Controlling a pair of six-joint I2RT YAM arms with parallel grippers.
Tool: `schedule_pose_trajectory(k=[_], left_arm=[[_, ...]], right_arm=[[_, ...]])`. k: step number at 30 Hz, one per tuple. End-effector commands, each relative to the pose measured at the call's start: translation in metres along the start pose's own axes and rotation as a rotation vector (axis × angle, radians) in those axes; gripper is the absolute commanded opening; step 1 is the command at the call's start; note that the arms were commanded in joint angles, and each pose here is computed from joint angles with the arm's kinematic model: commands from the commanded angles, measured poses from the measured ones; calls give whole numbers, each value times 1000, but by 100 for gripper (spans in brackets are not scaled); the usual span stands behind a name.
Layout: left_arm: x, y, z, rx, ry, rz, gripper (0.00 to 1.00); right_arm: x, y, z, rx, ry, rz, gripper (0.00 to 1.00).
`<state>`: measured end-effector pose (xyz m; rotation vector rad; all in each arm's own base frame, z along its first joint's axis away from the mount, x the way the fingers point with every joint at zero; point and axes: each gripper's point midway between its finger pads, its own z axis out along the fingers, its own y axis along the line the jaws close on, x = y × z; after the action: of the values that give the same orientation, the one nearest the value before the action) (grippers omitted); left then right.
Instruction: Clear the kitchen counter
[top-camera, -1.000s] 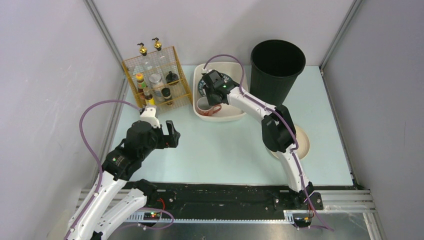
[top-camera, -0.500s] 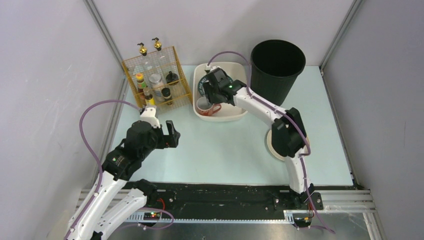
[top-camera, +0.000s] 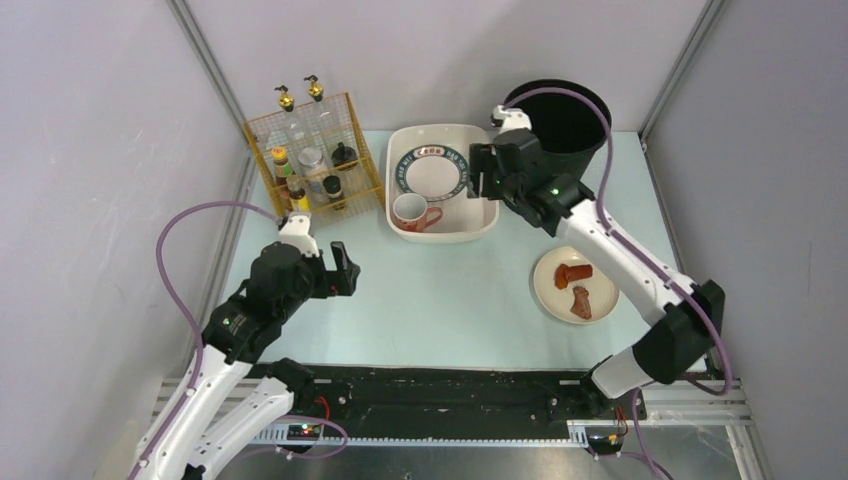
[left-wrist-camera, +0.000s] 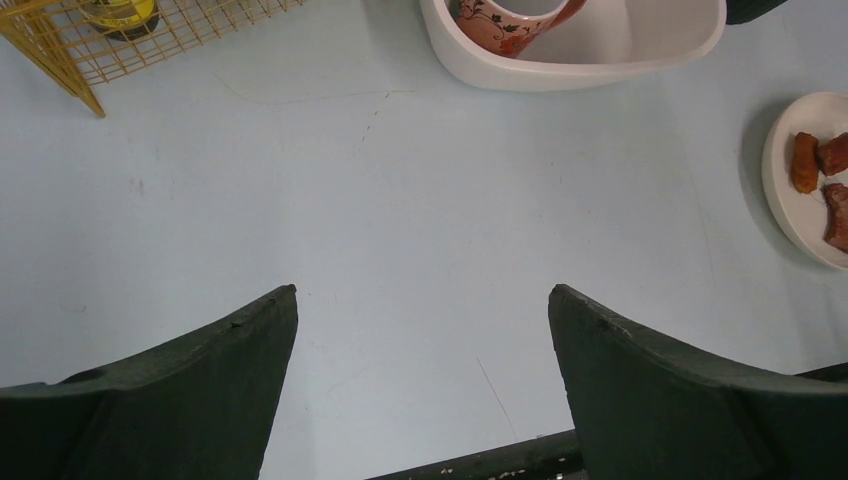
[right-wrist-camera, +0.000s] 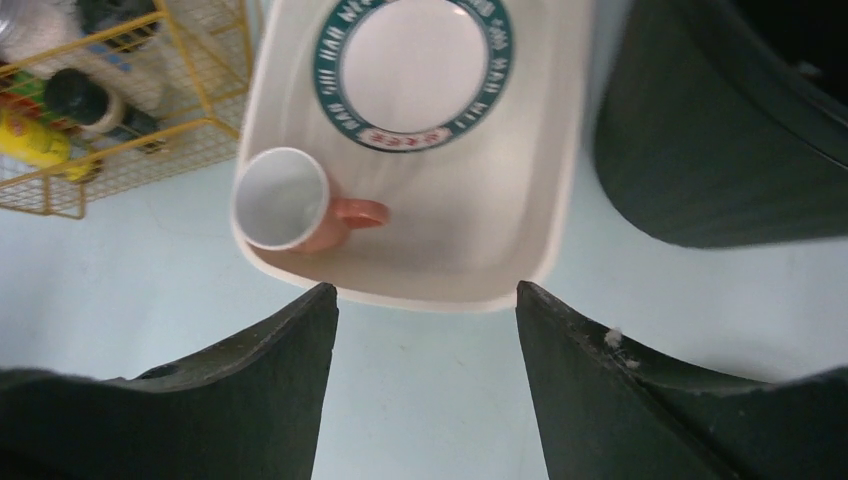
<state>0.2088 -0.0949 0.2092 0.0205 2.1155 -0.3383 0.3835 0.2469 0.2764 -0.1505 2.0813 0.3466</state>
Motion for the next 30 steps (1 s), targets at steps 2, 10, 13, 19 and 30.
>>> schedule_pose_trajectory(k=[2,10,13,19,30], left_arm=[[-6,-5,-6,32,-33,-5,98],[-8,-7,-10,47,-43,-8,98],[-9,-7,-11,52,-49,-9,98],[-9,-8,-12,55,-53,-9,98],[-7,-7,-10,49,-43,-8,98]], right_arm=[[19,-49,-30,151,34,52,70],[80,-96,-60,302,157,78,68],[102,-111,-67,345,201,96,65],[150,-128,-69,371,317,99,63],[206,-135,-54,399,476,66,57]])
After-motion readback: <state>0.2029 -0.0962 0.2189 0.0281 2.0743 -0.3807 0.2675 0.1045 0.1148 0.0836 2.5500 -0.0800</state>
